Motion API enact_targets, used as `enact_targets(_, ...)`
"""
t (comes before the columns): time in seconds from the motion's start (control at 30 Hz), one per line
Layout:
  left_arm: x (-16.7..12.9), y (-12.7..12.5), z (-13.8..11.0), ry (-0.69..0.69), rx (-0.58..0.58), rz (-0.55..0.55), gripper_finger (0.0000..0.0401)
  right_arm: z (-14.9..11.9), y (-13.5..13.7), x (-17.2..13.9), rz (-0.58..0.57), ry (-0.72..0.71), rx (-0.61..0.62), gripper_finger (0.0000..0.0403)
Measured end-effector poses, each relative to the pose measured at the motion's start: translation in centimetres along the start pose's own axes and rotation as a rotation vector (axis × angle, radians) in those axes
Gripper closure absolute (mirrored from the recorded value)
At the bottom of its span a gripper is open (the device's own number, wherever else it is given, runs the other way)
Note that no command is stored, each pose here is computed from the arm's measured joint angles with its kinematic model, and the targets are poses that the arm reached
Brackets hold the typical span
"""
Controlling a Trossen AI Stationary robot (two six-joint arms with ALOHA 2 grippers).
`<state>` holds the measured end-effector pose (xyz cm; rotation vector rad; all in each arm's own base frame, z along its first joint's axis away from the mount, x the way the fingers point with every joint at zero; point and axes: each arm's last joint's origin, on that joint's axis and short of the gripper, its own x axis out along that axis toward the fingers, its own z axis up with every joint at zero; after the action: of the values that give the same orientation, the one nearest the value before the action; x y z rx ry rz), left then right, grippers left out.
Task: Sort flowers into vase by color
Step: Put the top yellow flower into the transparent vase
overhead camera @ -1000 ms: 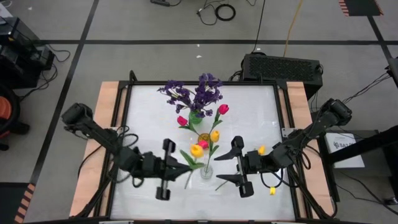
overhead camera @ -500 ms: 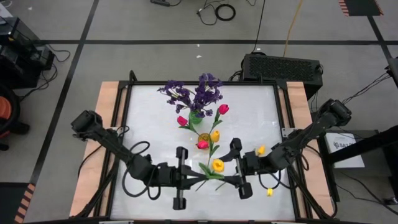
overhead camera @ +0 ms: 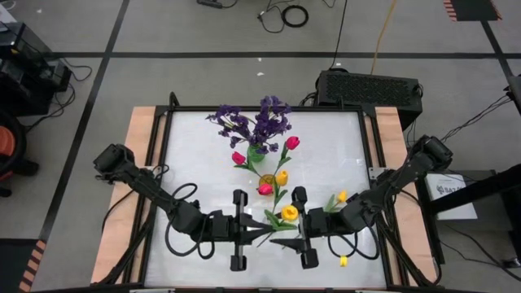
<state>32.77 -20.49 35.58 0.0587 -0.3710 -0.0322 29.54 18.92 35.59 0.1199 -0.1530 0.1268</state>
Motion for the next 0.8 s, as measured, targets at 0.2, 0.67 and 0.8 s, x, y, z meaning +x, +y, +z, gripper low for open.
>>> enact_targets(0.2, 0.0, 0.0, 0.0, 0.001, 0.000, -0.001, 0.0401, -0.2, -0.1, 0.0, -0.040, 0.016, -0.020, 0.0216)
enact_targets(0.67, -0.7, -0.7, 0.8, 0.015, 0.054, 0.024, 0.0344, -0.4, 0.1, -0.1, -0.034, 0.035, -0.068, 0.0391)
enact_targets(0.8, -2.0, -1.5, 2.1, 0.058, 0.104, 0.069, 0.0271, 0.1, 0.4, -0.7, -0.022, 0.050, -0.074, 0.0399)
